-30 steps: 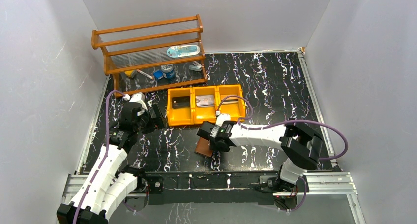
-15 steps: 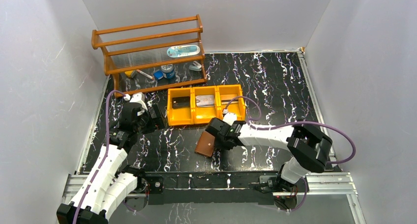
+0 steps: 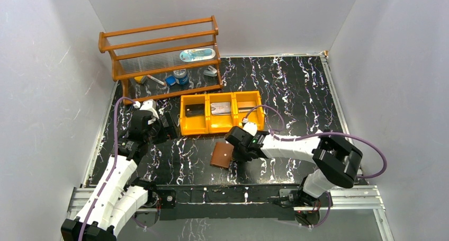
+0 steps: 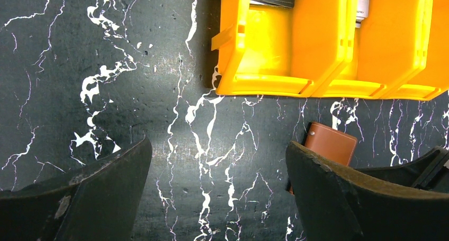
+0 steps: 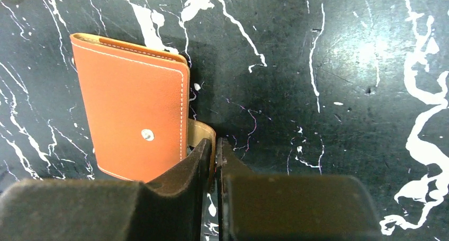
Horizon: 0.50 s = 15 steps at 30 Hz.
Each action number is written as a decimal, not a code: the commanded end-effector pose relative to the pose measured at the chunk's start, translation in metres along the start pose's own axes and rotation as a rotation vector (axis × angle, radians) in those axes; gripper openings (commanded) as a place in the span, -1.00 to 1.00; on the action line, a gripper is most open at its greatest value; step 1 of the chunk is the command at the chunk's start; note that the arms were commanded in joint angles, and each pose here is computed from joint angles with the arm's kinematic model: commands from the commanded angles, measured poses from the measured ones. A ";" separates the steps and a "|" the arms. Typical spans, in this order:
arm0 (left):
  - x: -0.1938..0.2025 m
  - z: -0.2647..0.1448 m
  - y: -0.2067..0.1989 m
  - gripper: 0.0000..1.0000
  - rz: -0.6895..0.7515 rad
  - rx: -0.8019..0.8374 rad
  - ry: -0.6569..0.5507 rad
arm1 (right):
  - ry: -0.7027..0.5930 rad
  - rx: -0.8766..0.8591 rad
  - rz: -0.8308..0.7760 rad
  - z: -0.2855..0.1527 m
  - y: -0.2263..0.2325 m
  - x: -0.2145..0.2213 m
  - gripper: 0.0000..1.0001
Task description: Take the credit cards out of the card holder
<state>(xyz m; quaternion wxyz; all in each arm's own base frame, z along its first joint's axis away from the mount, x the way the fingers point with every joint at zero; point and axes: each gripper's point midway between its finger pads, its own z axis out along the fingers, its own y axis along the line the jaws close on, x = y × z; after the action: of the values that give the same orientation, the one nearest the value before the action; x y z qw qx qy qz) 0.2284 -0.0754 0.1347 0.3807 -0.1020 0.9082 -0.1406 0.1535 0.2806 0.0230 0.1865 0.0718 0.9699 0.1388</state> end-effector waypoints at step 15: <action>-0.010 -0.007 -0.008 0.95 0.011 0.028 -0.022 | -0.167 -0.223 -0.174 -0.074 0.038 -0.046 -1.00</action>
<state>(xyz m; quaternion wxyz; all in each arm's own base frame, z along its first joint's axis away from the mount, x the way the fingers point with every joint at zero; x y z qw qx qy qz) 0.2280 -0.0764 0.1348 0.3798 -0.1008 0.9083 -0.1432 0.1637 0.2677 0.0717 0.2495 0.0195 0.9557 0.1552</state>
